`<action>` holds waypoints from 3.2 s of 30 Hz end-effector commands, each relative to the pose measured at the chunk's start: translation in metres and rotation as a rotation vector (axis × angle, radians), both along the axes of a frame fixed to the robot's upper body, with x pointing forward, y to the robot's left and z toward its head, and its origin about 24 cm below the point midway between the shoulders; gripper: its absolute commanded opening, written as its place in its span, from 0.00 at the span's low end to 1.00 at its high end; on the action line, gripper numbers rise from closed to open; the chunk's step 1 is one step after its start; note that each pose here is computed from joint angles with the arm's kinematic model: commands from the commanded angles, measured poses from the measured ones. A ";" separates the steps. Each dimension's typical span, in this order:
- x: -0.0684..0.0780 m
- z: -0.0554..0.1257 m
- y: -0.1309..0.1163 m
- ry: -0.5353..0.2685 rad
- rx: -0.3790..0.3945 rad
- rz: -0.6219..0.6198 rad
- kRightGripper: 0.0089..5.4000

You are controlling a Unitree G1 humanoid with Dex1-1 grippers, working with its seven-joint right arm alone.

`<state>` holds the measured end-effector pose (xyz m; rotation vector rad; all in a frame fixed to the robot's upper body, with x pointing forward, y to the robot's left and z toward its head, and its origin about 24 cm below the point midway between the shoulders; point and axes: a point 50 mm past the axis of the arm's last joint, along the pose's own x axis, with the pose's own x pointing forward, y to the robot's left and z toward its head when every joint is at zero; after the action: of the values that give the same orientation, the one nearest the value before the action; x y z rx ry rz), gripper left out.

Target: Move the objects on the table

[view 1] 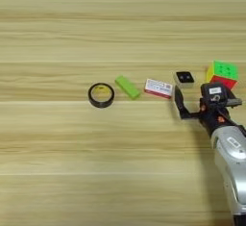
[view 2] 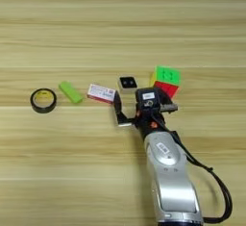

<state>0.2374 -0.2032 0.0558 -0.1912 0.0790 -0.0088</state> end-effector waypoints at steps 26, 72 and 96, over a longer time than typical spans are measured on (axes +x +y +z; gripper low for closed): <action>0.055 0.006 -0.067 -0.086 0.052 -0.228 1.00; 0.078 0.003 -0.074 -0.098 0.107 -0.176 0.62; 0.026 0.039 -0.016 -0.246 0.052 0.075 0.62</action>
<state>0.2622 -0.2302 0.0618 -0.1030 -0.0439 0.0040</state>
